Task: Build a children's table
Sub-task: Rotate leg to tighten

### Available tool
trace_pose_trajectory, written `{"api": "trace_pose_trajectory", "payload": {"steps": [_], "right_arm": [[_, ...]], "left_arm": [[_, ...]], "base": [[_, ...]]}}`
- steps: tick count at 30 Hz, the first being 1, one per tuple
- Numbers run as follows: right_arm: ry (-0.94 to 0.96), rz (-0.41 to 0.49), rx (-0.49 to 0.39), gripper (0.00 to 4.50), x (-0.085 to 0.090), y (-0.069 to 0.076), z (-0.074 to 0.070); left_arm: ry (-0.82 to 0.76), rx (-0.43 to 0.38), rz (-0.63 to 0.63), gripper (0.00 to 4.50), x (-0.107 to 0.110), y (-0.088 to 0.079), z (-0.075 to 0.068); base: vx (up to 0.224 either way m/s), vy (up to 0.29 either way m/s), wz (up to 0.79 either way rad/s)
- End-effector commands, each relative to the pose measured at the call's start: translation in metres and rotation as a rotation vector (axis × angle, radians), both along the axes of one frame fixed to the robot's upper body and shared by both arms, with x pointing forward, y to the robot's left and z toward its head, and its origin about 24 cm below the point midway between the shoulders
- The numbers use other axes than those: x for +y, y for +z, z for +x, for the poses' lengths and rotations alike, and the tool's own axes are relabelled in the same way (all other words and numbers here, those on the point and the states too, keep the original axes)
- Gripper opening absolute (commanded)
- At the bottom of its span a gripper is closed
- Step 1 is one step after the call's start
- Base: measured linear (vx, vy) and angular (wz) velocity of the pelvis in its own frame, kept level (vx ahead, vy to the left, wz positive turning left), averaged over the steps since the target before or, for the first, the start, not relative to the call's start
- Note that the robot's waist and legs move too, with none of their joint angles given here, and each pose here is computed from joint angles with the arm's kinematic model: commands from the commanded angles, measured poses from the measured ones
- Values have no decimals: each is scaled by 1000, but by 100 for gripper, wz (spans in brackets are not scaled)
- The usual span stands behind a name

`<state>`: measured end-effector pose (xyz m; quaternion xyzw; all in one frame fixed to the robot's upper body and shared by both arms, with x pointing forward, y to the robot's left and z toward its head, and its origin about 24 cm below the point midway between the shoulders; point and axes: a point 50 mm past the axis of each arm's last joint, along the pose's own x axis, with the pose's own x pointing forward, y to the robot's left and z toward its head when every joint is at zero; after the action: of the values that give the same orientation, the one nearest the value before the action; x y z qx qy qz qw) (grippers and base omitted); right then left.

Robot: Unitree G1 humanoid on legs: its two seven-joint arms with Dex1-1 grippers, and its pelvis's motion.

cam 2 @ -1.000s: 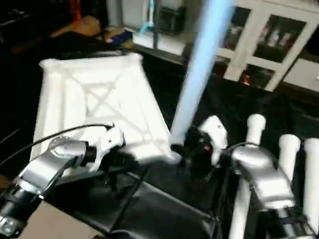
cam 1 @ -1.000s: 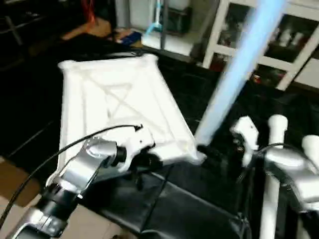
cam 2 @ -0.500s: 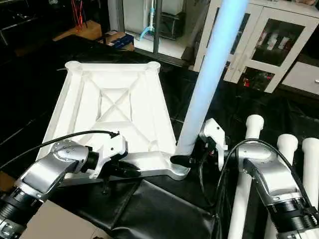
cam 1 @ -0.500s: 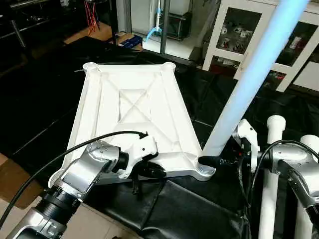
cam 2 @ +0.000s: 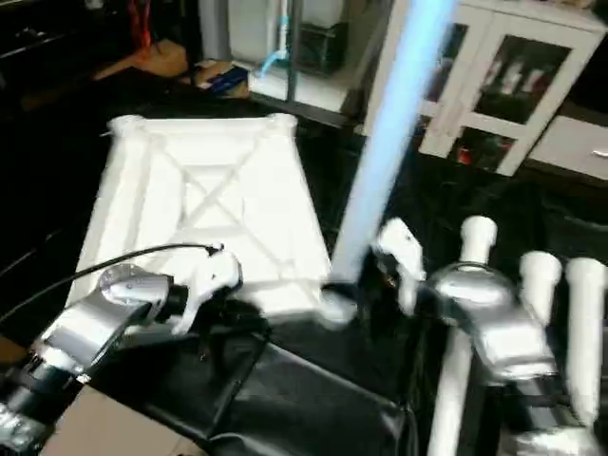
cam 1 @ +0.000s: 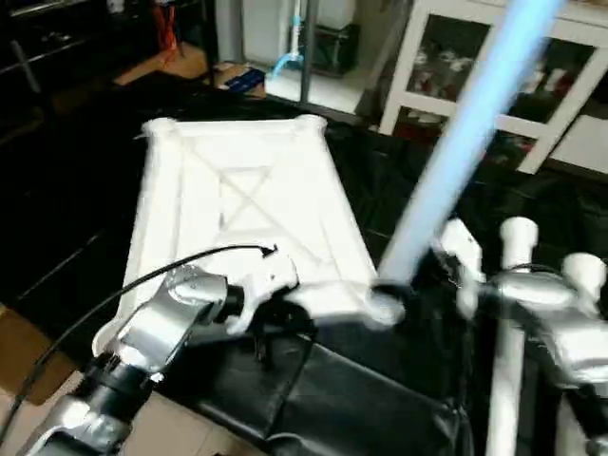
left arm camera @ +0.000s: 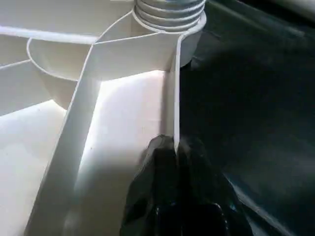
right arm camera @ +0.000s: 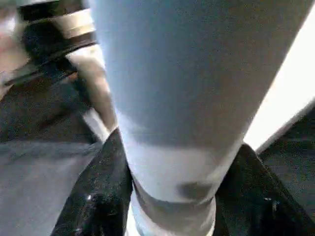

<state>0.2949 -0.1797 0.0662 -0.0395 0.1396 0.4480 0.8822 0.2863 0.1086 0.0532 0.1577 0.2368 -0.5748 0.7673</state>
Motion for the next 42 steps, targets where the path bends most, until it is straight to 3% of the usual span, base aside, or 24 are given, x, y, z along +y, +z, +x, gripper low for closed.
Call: {"api": "trace_pose_trajectory", "payload": {"steps": [1,2,5,10,11,12,15,18,19,21,24,26,29,32,33,34,37,42], "right_arm": [[-355,-115,83,191,-21,-31,7],[-355,-115,83,190,-21,-31,7],[-819,-124,175,189,-13,-62,9],[-1033,-129,184,188,1,-73,9],[-1066,-116,184,188,17,-76,11],[-1046,-57,165,188,38,-73,16],[-939,73,112,188,64,-61,24],[-880,147,89,188,73,-53,26],[-803,204,75,244,80,-46,26],[-680,300,18,258,84,-28,25],[-633,301,-26,284,82,-19,25],[-445,351,-1,299,78,-6,21],[-168,180,-20,308,60,-5,4],[-92,142,-19,327,53,-6,-1],[-20,93,-27,327,33,-3,-9],[-3,78,-35,327,25,-1,-11],[29,50,-41,327,11,2,-13],[179,-63,24,327,-14,8,-26]], "left_arm": [[52,-24,-71,0,-15,10,6],[52,-24,-71,0,-15,10,6],[299,-19,-115,0,-33,9,20],[446,-40,-148,0,-45,10,29],[488,-61,-158,0,-52,10,33],[503,-86,-165,0,-59,13,36],[494,-101,-163,0,-61,15,36],[498,-98,-153,0,-59,14,36],[493,-97,-143,0,-56,13,35],[471,-92,-126,0,-50,12,33],[459,-92,-111,0,-46,10,33],[341,-81,-94,0,-39,7,27],[155,-56,-65,0,-26,3,15],[129,-51,-61,0,-22,3,13],[12,-32,-71,0,-13,5,5],[-30,-14,-79,0,-10,6,1],[-80,18,-77,0,-6,8,-5],[-158,55,-62,0,1,7,-12]], "base": [[0,0,0],[0,0,0],[0,0,0],[0,0,0],[0,0,0],[0,0,0],[0,0,0],[0,0,0],[0,0,0],[0,0,0],[0,0,0],[0,0,0],[0,0,0],[18,-3,2],[0,0,0],[0,0,0],[0,0,0],[0,0,0]]}}
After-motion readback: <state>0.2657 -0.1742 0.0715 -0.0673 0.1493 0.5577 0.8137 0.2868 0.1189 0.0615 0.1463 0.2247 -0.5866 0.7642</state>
